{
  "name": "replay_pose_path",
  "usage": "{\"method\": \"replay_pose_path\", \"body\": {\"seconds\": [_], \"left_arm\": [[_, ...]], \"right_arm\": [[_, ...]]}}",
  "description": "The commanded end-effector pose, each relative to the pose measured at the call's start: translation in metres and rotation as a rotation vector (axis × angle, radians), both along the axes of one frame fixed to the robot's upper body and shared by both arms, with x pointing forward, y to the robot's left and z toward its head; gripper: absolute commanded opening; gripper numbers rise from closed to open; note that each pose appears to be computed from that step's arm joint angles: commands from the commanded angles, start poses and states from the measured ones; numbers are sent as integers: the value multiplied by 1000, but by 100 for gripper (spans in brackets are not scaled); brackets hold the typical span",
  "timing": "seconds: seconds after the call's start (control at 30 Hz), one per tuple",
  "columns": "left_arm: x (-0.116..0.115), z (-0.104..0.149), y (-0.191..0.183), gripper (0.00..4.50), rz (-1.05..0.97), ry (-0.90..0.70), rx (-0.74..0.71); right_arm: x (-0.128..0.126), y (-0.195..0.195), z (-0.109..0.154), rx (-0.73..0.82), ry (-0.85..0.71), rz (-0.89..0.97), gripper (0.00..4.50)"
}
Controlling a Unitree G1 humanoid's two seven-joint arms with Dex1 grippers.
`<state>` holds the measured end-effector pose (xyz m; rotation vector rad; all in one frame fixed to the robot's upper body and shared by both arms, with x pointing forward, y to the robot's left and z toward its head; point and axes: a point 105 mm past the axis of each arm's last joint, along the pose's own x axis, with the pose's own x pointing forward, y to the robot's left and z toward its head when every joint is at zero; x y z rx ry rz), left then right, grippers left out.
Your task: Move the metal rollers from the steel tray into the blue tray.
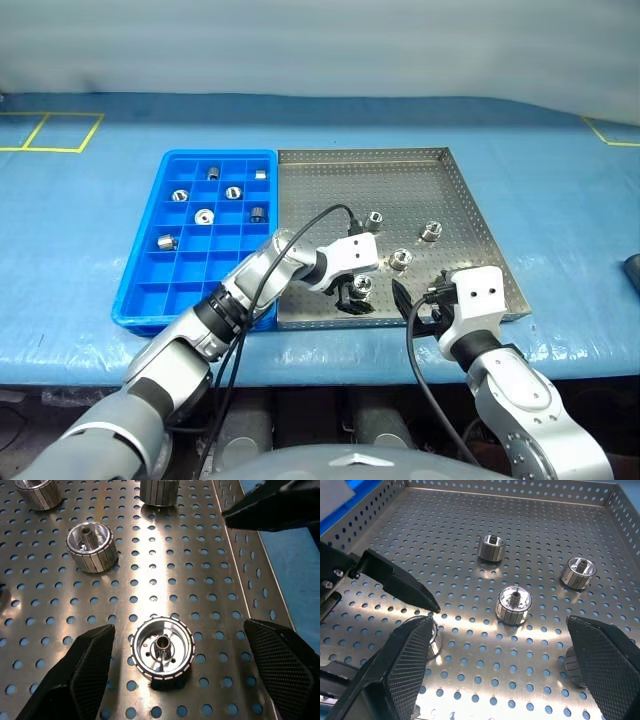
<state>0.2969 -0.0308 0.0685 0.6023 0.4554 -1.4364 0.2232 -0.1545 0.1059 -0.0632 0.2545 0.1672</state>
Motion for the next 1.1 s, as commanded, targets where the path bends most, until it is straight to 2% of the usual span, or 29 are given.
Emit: {"method": "replay_pose_path", "body": {"seconds": [0.03, 0.23, 0.33, 0.43, 0.6, 0.73, 0.87, 0.93, 1.0, 1.1], "left_arm": [[1, 4, -6, 362, 7, -42, -4], [2, 11, -5, 167, 34, -52, -38], [4, 19, -4, 163, 53, -53, -72], [13, 41, -2, 163, 153, -44, -187], [35, 79, 10, 163, 399, -60, -404], [56, 107, 47, 163, 689, -144, -577], [57, 110, 79, 163, 906, -174, -645], [56, 108, 108, 163, 1085, -234, -650], [52, 103, 134, 163, 1213, -324, -591], [43, 99, 155, 163, 1327, -357, -577]], "right_arm": [[0, 1, 8, -2, -41, 8, 450], [1, 3, 9, 0, -44, 12, 450], [3, 5, 10, 0, -48, 28, 450], [7, 10, 12, -1, -57, 58, 450], [14, 22, 17, -5, -76, 129, 450], [25, 42, 24, -8, -99, 243, 450], [36, 60, 28, -15, -114, 338, 450], [43, 74, 33, -12, -134, 402, 450], [46, 85, 35, -9, -148, 466, 450], [47, 94, 33, -36, -152, 533, 450]]}}
